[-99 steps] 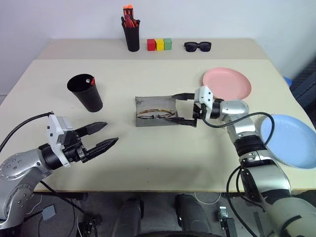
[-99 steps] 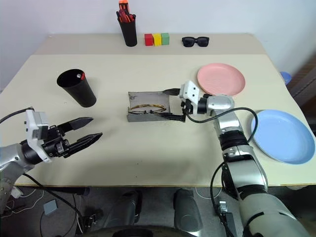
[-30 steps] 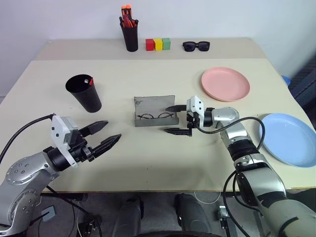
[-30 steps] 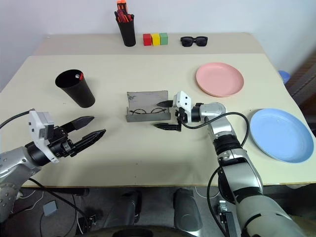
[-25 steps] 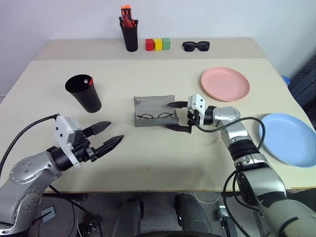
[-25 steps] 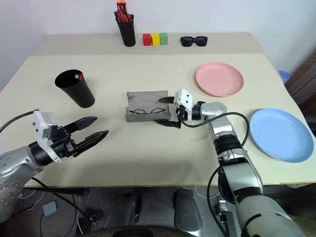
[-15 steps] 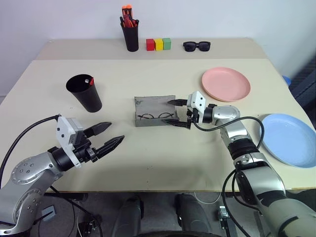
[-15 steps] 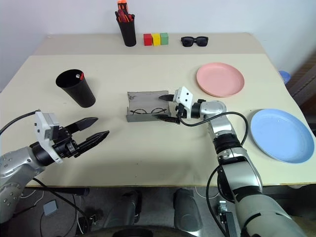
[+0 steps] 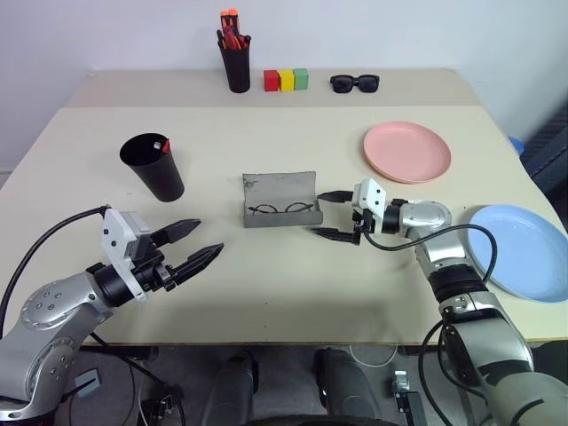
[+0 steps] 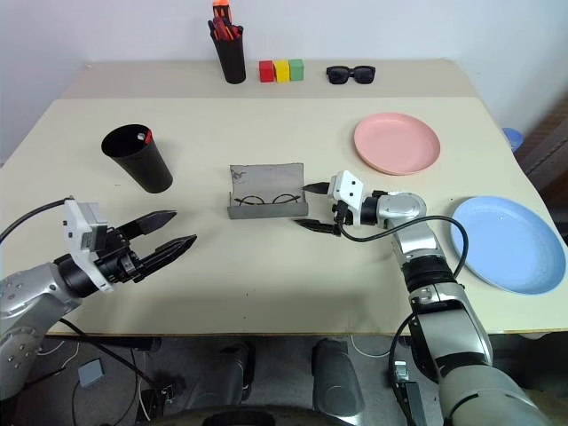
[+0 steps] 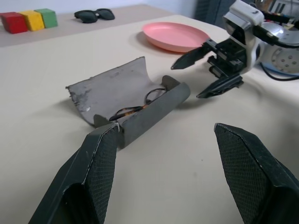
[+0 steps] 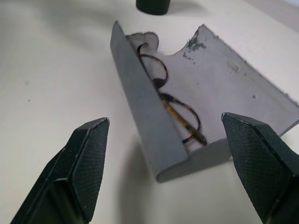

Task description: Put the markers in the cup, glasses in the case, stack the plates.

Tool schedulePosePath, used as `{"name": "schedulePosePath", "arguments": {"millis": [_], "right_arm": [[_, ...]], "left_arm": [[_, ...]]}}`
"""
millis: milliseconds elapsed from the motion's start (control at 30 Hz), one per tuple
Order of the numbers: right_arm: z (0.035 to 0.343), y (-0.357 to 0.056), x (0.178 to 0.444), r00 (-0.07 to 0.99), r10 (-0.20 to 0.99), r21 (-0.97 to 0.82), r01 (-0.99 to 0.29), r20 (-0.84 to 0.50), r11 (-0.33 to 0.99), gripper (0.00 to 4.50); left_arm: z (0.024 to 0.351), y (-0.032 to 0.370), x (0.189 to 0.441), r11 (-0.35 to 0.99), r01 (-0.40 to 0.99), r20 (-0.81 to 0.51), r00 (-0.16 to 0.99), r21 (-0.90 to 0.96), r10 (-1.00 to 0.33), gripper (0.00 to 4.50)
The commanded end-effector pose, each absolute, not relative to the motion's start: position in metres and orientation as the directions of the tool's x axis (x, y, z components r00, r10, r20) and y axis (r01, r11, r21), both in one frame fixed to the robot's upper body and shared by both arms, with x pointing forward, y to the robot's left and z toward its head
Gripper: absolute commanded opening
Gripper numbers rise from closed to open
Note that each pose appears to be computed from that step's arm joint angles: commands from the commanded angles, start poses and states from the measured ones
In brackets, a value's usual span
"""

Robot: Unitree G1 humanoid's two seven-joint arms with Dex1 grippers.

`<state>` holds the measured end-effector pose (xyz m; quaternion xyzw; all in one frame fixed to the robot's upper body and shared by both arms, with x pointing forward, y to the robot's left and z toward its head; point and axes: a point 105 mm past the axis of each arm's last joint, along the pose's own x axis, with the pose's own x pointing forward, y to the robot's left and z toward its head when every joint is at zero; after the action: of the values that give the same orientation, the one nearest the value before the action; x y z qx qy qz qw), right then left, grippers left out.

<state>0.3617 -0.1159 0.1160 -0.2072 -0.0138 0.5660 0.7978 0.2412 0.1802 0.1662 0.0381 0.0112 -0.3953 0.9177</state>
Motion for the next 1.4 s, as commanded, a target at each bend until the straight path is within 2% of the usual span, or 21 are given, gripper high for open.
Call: {"name": "schedulePosePath", "arguments": {"millis": [33, 467, 567, 767, 1100, 1167, 1233, 1300, 1333, 1400], "right_arm": [[0.128, -0.117, 0.362, 0.368, 0.910, -0.392, -0.879, -0.193, 0.272, 3.95], [0.121, -0.113, 0.361, 0.357, 0.912, -0.381, -0.886, -0.201, 0.263, 3.95], [0.121, -0.111, 0.361, 0.353, 0.914, -0.377, -0.889, -0.201, 0.260, 3.12], [0.119, -0.108, 0.361, 0.348, 0.915, -0.377, -0.890, -0.202, 0.255, 0.05], [0.118, -0.107, 0.359, 0.330, 0.921, -0.353, -0.903, -0.208, 0.244, 0.05], [0.119, -0.107, 0.358, 0.322, 0.923, -0.352, -0.906, -0.210, 0.235, 0.57], [0.123, -0.105, 0.358, 0.325, 0.926, -0.367, -0.899, -0.192, 0.239, 1.29], [0.125, -0.104, 0.358, 0.327, 0.927, -0.368, -0.897, -0.183, 0.244, 2.37], [0.125, -0.104, 0.358, 0.329, 0.926, -0.370, -0.896, -0.183, 0.245, 2.76], [0.125, -0.103, 0.359, 0.330, 0.926, -0.372, -0.896, -0.185, 0.245, 2.76]], "left_arm": [[0.172, 0.176, 0.241, 0.668, 0.739, -0.025, 0.672, 0.088, -0.740, 3.36], [0.172, 0.176, 0.241, 0.671, 0.736, -0.030, 0.675, 0.091, -0.737, 3.36], [0.171, 0.177, 0.241, 0.674, 0.733, -0.031, 0.679, 0.092, -0.734, 3.36], [0.169, 0.179, 0.242, 0.689, 0.718, -0.039, 0.695, 0.101, -0.718, 3.36], [0.168, 0.179, 0.243, 0.696, 0.711, -0.045, 0.702, 0.104, -0.711, 3.36], [0.168, 0.179, 0.242, 0.695, 0.711, -0.044, 0.702, 0.104, -0.711, 3.36], [0.168, 0.179, 0.242, 0.694, 0.712, -0.044, 0.701, 0.102, -0.712, 3.36], [0.168, 0.178, 0.242, 0.694, 0.713, -0.043, 0.700, 0.102, -0.713, 3.36], [0.168, 0.178, 0.243, 0.693, 0.713, -0.044, 0.699, 0.102, -0.713, 3.36], [0.168, 0.178, 0.243, 0.693, 0.714, -0.044, 0.699, 0.102, -0.714, 3.36]]}}
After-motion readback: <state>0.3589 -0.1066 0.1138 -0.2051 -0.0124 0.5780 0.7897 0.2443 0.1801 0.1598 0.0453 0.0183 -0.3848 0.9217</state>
